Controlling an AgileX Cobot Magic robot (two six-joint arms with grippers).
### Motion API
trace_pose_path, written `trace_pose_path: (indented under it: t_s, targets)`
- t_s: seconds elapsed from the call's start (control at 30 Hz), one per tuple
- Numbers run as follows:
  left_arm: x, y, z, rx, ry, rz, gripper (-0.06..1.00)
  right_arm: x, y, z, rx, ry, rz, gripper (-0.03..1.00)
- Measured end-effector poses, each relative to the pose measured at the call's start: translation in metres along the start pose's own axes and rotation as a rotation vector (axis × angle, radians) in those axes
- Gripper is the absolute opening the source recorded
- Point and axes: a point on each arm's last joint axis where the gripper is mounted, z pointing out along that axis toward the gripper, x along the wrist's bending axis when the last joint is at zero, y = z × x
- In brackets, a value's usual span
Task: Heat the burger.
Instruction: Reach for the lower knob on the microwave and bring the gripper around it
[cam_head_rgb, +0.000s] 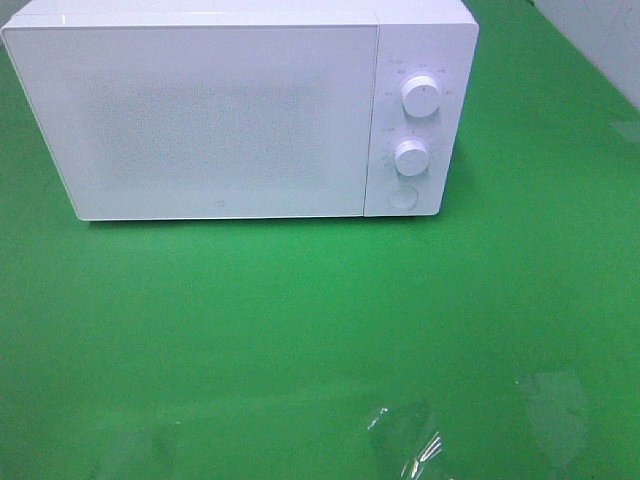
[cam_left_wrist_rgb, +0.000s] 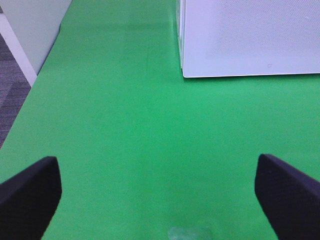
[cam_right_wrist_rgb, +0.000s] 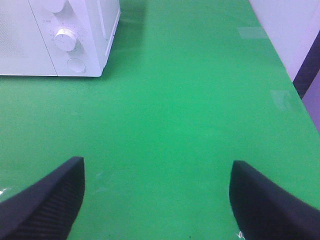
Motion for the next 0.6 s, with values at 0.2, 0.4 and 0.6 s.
trace_pose_path:
  t_s: [0.2,0.4,0.6]
  targets:
    - [0.0,0.0,0.0,0.0,0.0,0.0,0.97,0.0,0.0,0.0,0.0,0.0,0.0,0.77]
    - [0.0,0.0,0.0,0.0,0.0,0.0,0.97,0.0,0.0,0.0,0.0,0.0,0.0,0.77]
    - [0.0,0.0,0.0,0.0,0.0,0.0,0.97,0.0,0.0,0.0,0.0,0.0,0.0,0.77]
